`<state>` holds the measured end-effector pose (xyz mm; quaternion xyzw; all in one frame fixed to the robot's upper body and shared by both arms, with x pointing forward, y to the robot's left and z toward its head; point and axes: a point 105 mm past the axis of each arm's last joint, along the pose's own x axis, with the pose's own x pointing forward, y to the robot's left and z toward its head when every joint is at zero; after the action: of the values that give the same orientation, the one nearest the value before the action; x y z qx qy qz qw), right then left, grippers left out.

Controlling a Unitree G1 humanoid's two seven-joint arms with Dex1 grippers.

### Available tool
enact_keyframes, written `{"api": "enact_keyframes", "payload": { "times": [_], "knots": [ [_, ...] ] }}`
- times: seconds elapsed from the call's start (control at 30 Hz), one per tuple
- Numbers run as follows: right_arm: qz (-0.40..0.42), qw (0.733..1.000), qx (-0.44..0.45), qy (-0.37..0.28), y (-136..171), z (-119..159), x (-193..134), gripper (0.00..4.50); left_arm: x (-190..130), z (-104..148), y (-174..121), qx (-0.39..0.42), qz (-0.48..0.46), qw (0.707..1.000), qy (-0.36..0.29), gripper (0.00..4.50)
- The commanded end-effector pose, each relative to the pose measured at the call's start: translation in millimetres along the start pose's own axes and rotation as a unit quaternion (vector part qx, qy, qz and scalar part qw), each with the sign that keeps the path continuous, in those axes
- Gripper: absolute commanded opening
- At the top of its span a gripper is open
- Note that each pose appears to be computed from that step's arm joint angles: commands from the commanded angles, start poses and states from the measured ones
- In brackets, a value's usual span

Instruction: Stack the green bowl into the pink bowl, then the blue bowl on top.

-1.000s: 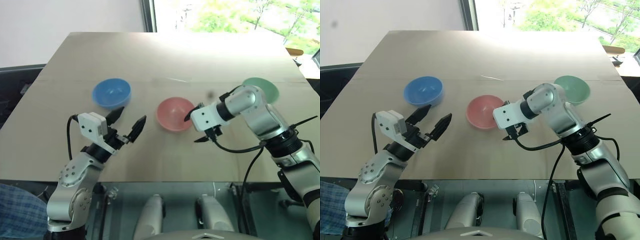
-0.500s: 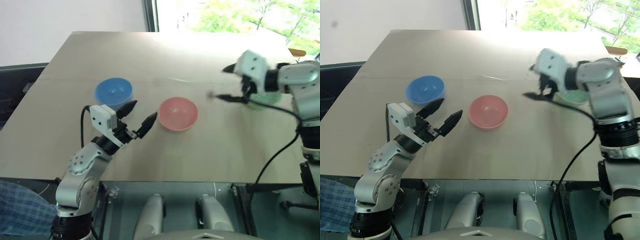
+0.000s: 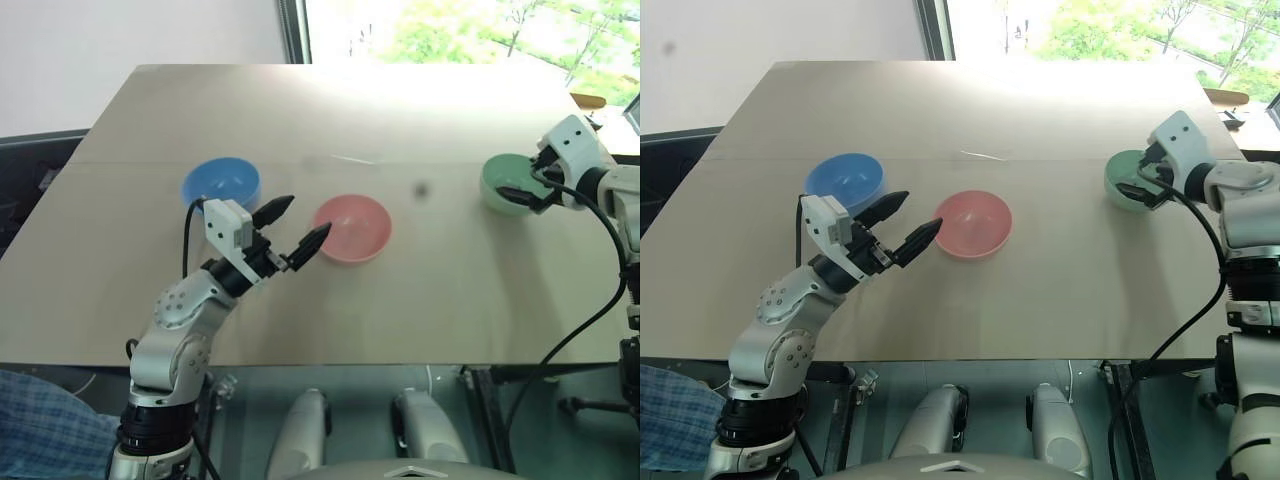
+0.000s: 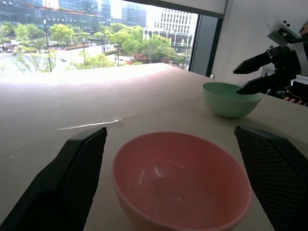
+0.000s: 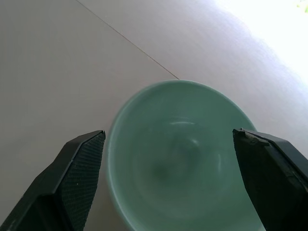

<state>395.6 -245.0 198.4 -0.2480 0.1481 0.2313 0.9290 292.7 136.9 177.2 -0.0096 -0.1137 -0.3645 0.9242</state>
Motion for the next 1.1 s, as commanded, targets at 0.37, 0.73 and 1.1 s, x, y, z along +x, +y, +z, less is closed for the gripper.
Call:
{"api": "enact_keyframes", "payload": {
  "times": [0.37, 0.73, 1.1],
  "knots": [
    [0.001, 0.998, -0.008, 0.057, 6.8, -44.5, 23.6, 4.46, -4.8, 11.8, -3.0, 0.022, 0.010, 1.000, -0.014, 4.50],
    [0.015, 0.998, -0.038, 0.053, 9.2, -43.4, 36.5, 1.55, -11.8, 12.4, -2.5, 0.027, 0.025, 0.999, -0.009, 4.50],
    [0.053, 0.993, -0.095, -0.038, 25.3, 10.8, 36.6, 0.48, -13.8, 12.2, -2.2, 0.028, 0.032, 0.999, -0.007, 4.50]
  ]
}}
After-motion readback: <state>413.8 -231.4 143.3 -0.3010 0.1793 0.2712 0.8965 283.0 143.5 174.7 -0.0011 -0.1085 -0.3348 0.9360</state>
